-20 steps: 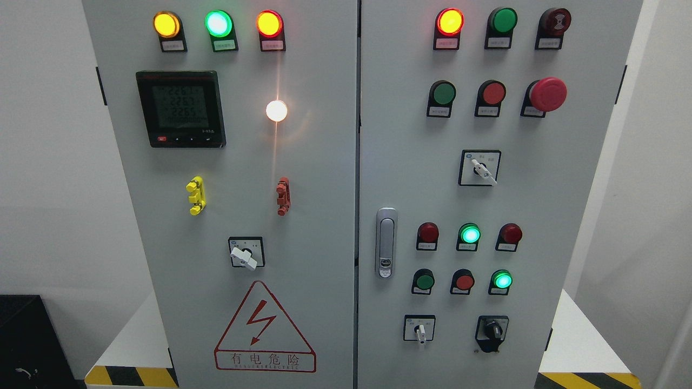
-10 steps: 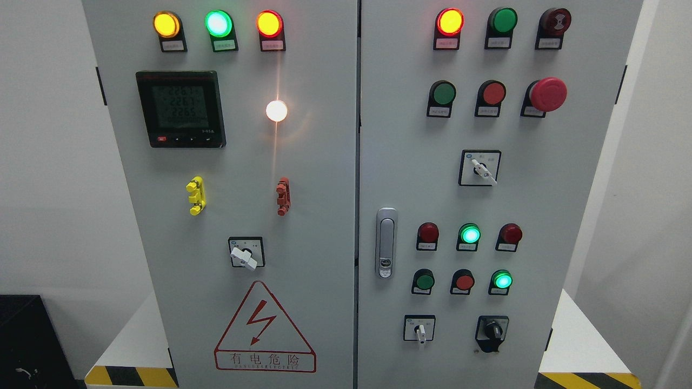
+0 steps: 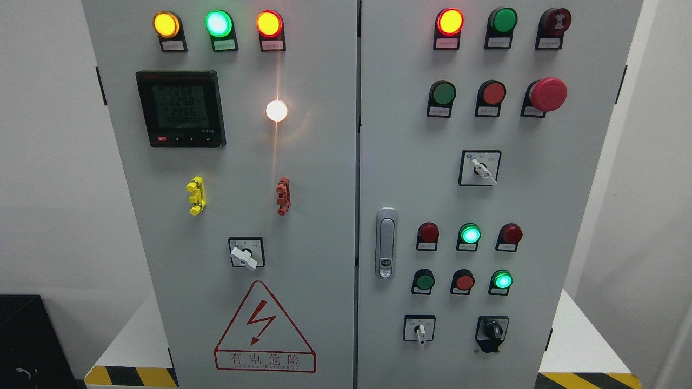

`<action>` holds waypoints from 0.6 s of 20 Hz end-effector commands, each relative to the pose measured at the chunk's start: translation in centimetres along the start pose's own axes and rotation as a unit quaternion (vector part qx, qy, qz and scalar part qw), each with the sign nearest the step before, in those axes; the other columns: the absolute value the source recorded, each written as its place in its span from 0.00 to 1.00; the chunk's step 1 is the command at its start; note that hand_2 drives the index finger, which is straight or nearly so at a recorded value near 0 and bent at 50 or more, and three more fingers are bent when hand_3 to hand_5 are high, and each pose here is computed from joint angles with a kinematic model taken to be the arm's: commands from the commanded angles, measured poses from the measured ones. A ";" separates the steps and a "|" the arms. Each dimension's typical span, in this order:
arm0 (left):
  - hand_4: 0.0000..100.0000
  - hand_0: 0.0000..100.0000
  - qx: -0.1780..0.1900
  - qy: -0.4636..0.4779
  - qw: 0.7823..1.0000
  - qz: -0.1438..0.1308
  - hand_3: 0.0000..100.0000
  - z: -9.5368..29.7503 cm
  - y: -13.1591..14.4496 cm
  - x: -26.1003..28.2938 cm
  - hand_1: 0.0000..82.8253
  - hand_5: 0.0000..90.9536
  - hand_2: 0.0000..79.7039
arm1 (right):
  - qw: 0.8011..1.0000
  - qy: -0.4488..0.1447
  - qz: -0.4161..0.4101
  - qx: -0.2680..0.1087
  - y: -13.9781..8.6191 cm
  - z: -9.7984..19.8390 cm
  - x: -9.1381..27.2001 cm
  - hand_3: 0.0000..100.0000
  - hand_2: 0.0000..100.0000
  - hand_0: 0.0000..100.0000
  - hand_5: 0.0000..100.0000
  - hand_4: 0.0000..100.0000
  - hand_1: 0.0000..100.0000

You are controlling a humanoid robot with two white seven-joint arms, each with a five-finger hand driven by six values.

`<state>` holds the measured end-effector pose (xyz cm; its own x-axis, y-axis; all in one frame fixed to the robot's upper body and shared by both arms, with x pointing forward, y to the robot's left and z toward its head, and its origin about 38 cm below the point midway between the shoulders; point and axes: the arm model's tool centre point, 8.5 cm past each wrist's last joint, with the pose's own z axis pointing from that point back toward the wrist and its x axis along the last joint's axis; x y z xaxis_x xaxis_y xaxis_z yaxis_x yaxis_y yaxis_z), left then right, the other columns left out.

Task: Flip black knob to close circuit

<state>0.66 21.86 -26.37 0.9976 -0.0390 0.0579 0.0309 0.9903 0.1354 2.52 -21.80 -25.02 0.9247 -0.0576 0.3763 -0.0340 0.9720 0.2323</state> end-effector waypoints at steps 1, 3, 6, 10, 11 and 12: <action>0.00 0.12 -0.002 -0.003 1.000 0.002 0.00 0.0 -0.2 -0.5 0.67 0.00 0.00 | 0.989 -0.137 0.056 -0.019 -1.5 0.6 9.4 0.24 0.10 0.00 0.01 0.20 0.02; 0.00 0.12 -0.002 -0.003 1.000 0.002 0.00 0.0 -0.2 -0.5 0.67 0.00 0.00 | 0.983 -0.169 0.073 -0.027 -1.5 1.1 11.6 0.30 0.14 0.00 0.05 0.26 0.00; 0.00 0.12 -0.002 -0.003 1.000 0.002 0.00 0.0 -0.2 -0.5 0.67 0.00 0.00 | 0.973 -0.203 0.102 -0.048 -1.8 2.1 13.9 0.39 0.21 0.00 0.13 0.36 0.00; 0.00 0.12 -0.002 -0.003 1.000 0.002 0.00 0.0 -0.2 -0.5 0.67 0.00 0.00 | 0.951 -0.248 0.165 -0.080 -1.4 3.7 17.2 0.50 0.31 0.00 0.30 0.44 0.00; 0.00 0.12 -0.002 -0.003 1.000 0.002 0.00 0.0 -0.2 -0.5 0.67 0.00 0.00 | 0.946 -0.258 0.179 -0.086 -1.3 4.1 17.9 0.53 0.32 0.00 0.34 0.46 0.00; 0.00 0.12 -0.002 -0.003 1.000 0.002 0.00 0.0 -0.2 -0.5 0.67 0.00 0.00 | 0.939 -0.268 0.192 -0.095 -1.2 4.4 18.7 0.54 0.33 0.00 0.35 0.48 0.00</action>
<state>0.66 21.86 -26.37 0.9976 -0.0390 0.0579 0.0309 0.9903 0.1354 10.14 -24.92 -21.26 0.7787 0.1174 0.6163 -0.1580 0.9874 0.0117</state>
